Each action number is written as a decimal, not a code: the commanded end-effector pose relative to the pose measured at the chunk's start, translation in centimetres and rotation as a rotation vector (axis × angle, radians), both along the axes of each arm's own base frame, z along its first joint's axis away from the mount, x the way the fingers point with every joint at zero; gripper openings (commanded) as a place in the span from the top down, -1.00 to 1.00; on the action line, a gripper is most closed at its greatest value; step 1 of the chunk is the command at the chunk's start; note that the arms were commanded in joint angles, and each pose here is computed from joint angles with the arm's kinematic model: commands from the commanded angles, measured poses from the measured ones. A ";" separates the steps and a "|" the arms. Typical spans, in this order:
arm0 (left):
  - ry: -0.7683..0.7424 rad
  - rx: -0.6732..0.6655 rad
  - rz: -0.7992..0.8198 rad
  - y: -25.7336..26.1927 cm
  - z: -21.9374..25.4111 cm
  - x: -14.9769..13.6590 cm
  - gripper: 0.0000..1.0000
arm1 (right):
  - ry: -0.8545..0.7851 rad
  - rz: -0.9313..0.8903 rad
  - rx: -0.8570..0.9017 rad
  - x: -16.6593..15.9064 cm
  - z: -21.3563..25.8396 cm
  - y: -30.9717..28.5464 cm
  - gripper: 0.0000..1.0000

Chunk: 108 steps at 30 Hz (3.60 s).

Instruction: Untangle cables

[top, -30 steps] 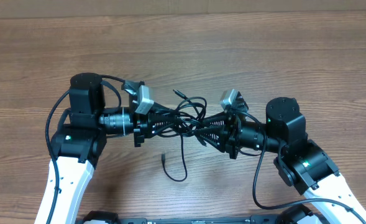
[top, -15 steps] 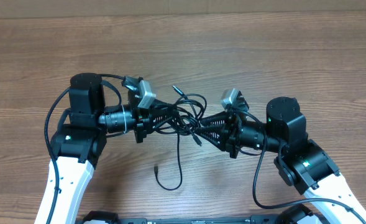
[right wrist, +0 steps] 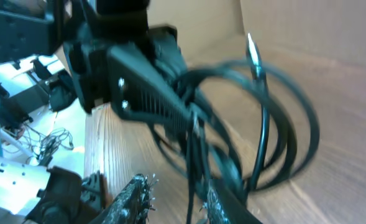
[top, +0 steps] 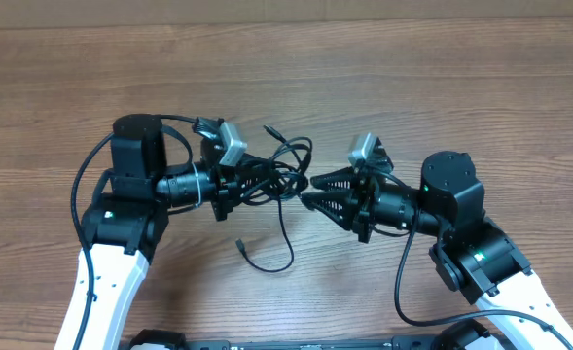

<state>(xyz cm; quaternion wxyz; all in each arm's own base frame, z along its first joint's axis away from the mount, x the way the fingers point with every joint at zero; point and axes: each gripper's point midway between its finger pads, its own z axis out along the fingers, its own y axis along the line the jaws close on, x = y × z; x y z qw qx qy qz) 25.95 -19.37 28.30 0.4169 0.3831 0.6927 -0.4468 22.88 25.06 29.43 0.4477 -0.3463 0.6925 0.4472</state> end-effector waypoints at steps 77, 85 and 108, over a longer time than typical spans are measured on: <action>0.117 0.009 0.205 -0.8 0.5 2.8 0.92 | 0.065 -0.016 -0.020 1.0 -1.0 0.3 0.75; -0.003 -0.044 -0.034 -2.2 2.1 -0.4 0.91 | 0.063 -0.017 -0.019 1.0 -0.9 0.3 0.64; -0.054 -0.041 -0.135 -2.4 1.7 -2.1 0.92 | -0.006 -0.158 -0.027 3.6 -0.3 -0.6 0.31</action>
